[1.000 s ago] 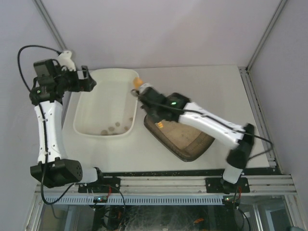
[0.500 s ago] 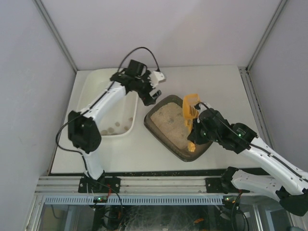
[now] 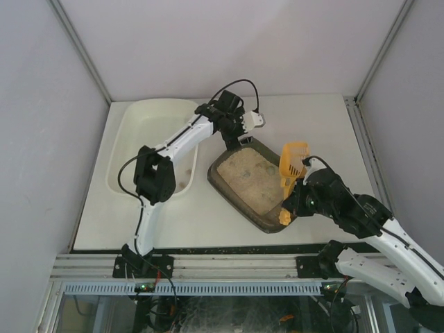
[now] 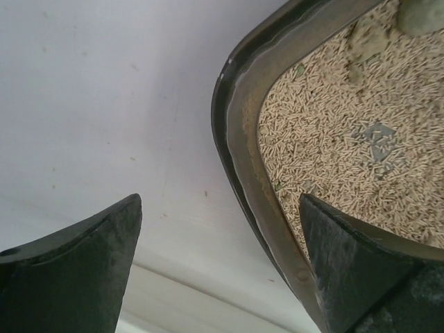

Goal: Clean the litter box

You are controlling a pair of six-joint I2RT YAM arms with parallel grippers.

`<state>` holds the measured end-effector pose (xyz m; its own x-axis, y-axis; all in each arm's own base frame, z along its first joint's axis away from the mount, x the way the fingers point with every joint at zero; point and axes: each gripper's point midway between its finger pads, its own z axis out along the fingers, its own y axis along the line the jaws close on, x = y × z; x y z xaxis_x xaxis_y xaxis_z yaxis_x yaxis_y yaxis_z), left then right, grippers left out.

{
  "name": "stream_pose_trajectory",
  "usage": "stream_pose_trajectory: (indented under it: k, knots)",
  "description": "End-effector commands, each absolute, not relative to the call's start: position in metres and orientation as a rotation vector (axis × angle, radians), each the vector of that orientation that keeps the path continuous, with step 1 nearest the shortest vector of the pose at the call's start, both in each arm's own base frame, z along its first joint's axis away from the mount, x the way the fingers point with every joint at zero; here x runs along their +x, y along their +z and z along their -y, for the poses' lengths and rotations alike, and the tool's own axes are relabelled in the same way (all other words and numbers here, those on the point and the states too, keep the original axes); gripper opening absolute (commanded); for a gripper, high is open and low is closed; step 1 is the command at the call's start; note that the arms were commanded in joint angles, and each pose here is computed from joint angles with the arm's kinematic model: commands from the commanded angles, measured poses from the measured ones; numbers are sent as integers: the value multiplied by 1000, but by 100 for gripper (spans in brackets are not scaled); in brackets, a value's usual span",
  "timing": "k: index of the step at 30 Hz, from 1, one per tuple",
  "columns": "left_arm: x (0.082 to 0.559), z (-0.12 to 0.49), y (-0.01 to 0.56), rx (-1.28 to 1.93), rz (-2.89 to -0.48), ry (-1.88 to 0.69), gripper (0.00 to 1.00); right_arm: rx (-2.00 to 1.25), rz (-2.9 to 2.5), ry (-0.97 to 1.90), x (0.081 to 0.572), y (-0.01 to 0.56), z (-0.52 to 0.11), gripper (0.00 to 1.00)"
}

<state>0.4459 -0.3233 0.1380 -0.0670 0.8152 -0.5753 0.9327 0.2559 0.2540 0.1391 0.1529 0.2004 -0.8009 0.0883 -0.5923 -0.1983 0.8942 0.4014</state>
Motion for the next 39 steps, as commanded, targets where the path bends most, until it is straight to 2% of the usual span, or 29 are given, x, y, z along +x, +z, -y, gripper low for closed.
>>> stream_pose_trajectory:
  k: [1, 4, 6, 7, 12, 14, 22, 30, 35, 39]
  knots:
    - [459, 323, 137, 1589, -1902, -168, 96, -27, -2414, 642, 142, 199, -151, 0]
    - [460, 320, 124, 1549, -1972, -153, 90, -27, -2414, 664, 143, 197, -152, 0]
    - [456, 319, 116, 1519, -2024, -171, 83, -27, -2414, 667, 144, 196, -153, 0]
    - [453, 318, 114, 1502, -2049, -182, 76, -25, -2414, 665, 145, 195, -152, 0]
    - [440, 311, 105, 1340, -2235, -205, 14, -36, -2418, 676, 148, 193, -154, 0]
    - [430, 307, 103, 1291, -2313, -227, 2, -38, -2421, 677, 150, 191, -154, 0]
    - [382, 285, 103, 1039, -2575, -264, 0, -94, -2447, 720, 157, 187, -164, 0]
    - [349, 252, 114, 649, -2749, -175, 0, -219, -2591, 892, 152, 171, -198, 0]
    - [323, 244, 119, 460, -2849, -192, 0, -146, -2678, 931, 155, 166, -201, 0]
    - [300, 242, 121, 385, -2915, -252, 0, -37, -2741, 1106, 150, 177, -207, 0]
